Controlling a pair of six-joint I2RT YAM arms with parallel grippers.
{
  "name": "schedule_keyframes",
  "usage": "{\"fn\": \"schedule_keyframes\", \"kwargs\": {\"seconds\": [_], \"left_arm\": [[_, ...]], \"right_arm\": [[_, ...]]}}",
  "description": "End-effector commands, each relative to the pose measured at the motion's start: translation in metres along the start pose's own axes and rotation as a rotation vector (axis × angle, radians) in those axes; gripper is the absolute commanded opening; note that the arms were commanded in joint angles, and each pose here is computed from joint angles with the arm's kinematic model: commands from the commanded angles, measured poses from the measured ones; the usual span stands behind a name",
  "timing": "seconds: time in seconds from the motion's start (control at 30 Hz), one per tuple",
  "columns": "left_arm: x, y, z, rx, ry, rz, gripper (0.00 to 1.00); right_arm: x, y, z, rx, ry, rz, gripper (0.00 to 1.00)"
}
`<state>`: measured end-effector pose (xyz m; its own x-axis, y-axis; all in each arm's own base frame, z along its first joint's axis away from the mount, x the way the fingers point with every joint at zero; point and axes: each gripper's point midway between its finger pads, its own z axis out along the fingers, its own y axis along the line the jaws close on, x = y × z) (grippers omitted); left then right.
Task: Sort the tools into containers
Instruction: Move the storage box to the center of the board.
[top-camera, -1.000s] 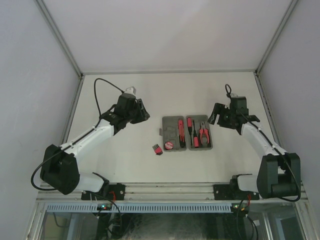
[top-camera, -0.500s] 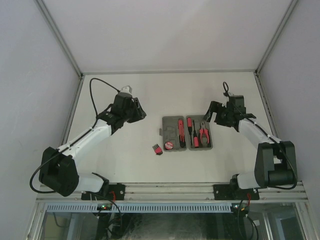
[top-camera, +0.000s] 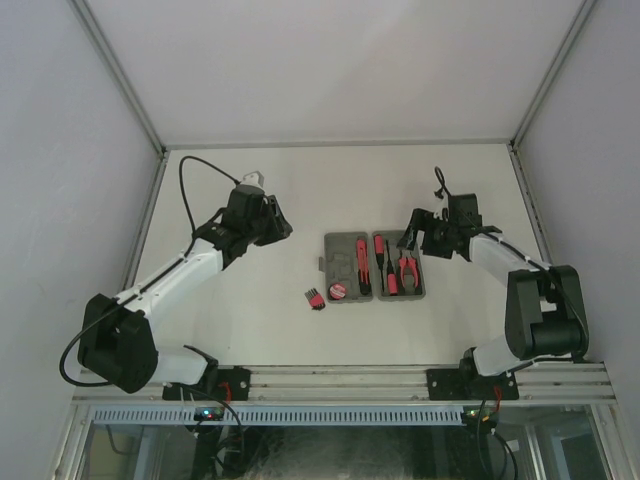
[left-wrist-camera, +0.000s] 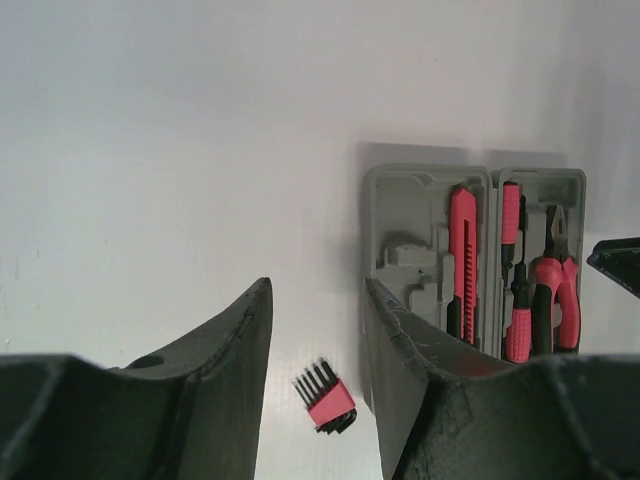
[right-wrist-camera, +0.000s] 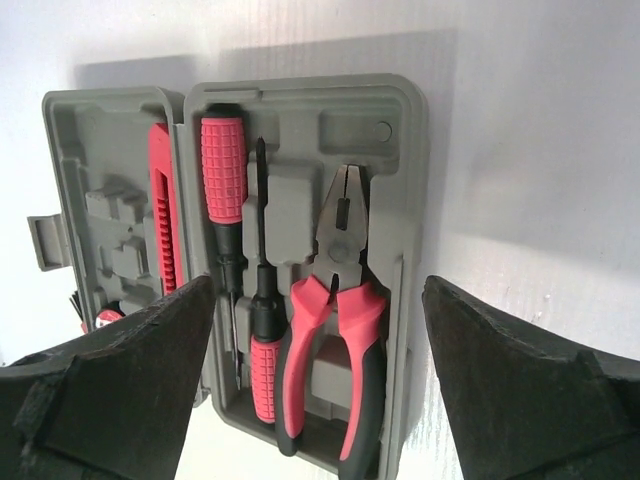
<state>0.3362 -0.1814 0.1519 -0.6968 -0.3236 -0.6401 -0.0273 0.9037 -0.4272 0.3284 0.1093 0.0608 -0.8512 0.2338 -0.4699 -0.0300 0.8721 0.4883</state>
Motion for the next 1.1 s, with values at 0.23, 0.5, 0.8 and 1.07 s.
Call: {"fn": "schedule_keyframes", "kwargs": {"seconds": [0.23, 0.5, 0.8, 1.07], "left_arm": [[-0.002, 0.001, -0.002, 0.014, -0.013, 0.005, 0.45], [0.007, 0.0, 0.0, 0.031, 0.024, 0.02, 0.45], [0.014, 0.001, 0.003, 0.034, 0.049, 0.01, 0.45], [0.018, 0.003, 0.004, 0.028, 0.061, 0.015, 0.44]], "right_arm": [[-0.001, -0.011, 0.009, 0.083, -0.003, -0.04, 0.83], [0.006, 0.009, 0.014, -0.037, 0.033, -0.054, 0.83], [0.015, 0.028, 0.018, -0.094, 0.067, -0.056, 0.82], [0.019, 0.054, 0.024, -0.124, 0.063, -0.059, 0.81]]}}
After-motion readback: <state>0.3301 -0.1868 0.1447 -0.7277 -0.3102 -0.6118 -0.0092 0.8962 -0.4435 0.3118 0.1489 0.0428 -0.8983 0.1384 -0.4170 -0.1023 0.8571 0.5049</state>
